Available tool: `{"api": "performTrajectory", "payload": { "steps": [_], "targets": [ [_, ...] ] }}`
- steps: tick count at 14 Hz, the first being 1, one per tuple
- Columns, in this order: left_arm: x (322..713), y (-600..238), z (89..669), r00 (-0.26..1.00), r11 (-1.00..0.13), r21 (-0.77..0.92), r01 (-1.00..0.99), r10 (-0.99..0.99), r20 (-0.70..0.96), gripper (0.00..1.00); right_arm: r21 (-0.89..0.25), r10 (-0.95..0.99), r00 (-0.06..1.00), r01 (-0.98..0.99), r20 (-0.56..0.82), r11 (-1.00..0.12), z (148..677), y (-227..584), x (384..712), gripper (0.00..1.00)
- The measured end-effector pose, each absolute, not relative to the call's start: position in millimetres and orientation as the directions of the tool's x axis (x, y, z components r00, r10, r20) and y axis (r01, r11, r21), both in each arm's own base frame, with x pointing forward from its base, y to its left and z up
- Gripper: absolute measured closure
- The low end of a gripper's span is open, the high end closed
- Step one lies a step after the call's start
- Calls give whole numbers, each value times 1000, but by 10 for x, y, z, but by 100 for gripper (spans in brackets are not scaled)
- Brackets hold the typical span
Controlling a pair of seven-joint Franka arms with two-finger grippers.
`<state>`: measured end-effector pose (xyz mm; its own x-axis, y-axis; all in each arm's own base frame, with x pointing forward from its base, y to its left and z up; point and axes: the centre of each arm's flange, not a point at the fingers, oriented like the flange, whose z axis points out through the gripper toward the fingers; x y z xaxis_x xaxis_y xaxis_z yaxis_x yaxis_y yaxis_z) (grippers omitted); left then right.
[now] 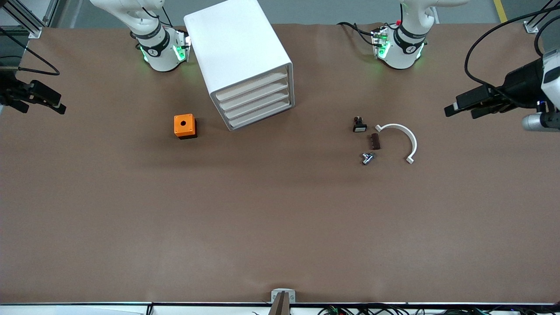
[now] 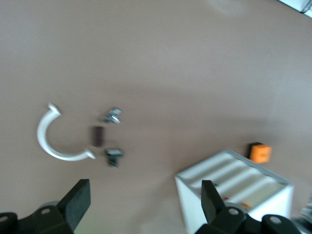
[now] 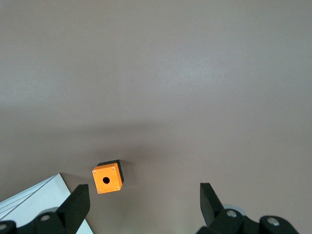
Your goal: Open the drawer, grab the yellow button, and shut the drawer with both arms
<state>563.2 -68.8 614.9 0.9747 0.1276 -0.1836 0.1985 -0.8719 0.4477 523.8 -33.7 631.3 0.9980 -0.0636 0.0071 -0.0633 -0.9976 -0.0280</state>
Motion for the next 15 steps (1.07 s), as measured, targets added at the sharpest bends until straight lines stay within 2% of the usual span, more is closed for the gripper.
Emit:
{"api": "performTrajectory", "payload": {
  "steps": [4,7,9,11,15],
  "targets": [
    [5688,-1434,5884,892,-768,508,390,178,-417,0,-27,-67,998,-67,-4,-997,6252,-357,5272,0],
    [5601,-2097,5760,789,-739,424,524,233,-568,0,-26,-68,997,-69,-39,-997,6037,-374,5393,0],
    [5684,-2345,5719,663,-655,369,660,275,-696,0,-25,-68,994,-70,-83,-997,5793,-377,5508,0],
    [5809,-2482,5551,517,-586,271,764,303,-801,0,-23,-69,988,-73,-141,-997,5421,-393,5672,0],
    [5758,-3172,4810,260,-583,-34,811,413,-873,0,-18,-79,977,-85,-196,-996,5008,-469,5876,0]
  ]
}}
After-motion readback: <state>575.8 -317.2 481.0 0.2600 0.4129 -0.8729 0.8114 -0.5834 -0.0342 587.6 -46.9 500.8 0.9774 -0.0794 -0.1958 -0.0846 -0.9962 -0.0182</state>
